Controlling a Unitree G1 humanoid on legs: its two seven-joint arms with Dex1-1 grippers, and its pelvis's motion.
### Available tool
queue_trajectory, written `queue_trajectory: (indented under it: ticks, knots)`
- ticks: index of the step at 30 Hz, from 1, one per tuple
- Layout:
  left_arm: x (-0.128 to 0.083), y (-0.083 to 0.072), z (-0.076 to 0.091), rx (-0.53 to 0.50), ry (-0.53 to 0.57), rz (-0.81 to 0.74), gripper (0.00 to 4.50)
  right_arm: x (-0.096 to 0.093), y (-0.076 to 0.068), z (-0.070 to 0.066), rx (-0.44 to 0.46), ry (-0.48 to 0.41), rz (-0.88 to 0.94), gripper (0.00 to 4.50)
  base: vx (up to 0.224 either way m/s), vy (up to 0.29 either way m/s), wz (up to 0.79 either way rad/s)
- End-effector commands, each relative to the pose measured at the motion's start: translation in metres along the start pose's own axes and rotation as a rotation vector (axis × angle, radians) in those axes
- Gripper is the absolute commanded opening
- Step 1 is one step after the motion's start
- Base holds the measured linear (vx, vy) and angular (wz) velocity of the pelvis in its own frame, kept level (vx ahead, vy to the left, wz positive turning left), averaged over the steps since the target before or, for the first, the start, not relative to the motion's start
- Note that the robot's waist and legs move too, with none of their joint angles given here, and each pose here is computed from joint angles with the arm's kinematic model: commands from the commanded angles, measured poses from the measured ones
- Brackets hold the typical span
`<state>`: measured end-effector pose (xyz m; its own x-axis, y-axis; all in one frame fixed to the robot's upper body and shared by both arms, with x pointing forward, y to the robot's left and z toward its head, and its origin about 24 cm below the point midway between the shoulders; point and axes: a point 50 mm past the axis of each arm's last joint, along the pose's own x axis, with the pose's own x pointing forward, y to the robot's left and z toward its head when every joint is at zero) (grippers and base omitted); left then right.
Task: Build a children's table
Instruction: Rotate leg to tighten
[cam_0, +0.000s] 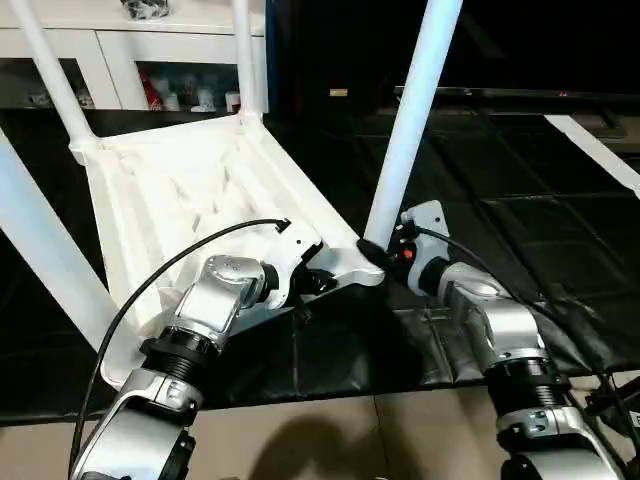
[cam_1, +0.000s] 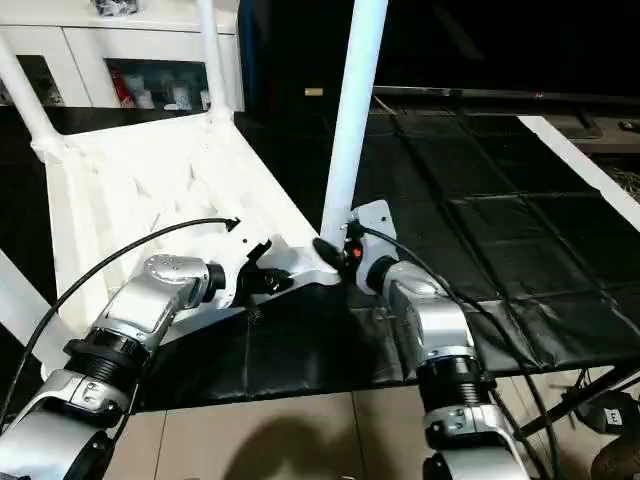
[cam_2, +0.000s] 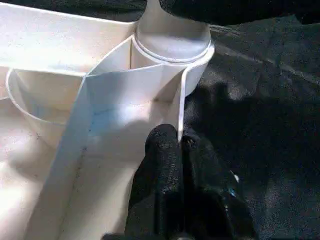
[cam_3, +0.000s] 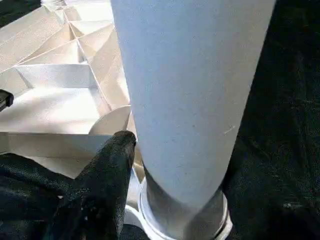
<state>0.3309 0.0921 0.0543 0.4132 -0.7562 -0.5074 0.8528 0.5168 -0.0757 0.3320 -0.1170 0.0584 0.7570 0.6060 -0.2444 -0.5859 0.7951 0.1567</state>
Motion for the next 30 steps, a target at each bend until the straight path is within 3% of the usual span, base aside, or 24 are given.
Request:
queue_trajectory:
  ticks: [1,5,10,17,26,30]
  knots:
    - [0.012,-0.02,0.023,0.067,-0.086,-0.124,0.0,0.01,0.032,-0.005,0.011,0.014,0.208,3.11,0.0,0.0,0.0]
    - [0.005,-0.017,0.019,0.09,-0.082,-0.158,0.0,-0.005,0.021,-0.007,-0.023,0.03,0.266,3.53,0.0,0.0,0.0]
    - [-0.009,-0.013,0.008,0.14,-0.042,-0.243,0.0,-0.033,-0.004,-0.002,-0.086,0.051,0.361,3.97,0.0,0.0,0.0]
    - [-0.026,-0.012,-0.001,0.228,0.005,-0.384,0.0,-0.056,-0.018,0.006,-0.152,0.134,0.538,4.44,0.0,0.0,0.0]
    - [-0.044,-0.013,-0.014,0.337,0.119,-0.559,0.0,-0.066,-0.016,0.009,-0.239,0.205,0.759,4.44,0.0,0.0,0.0]
    - [-0.046,-0.014,-0.014,0.356,0.128,-0.583,0.0,-0.062,-0.015,0.008,-0.232,0.201,0.766,3.99,0.0,0.0,0.0]
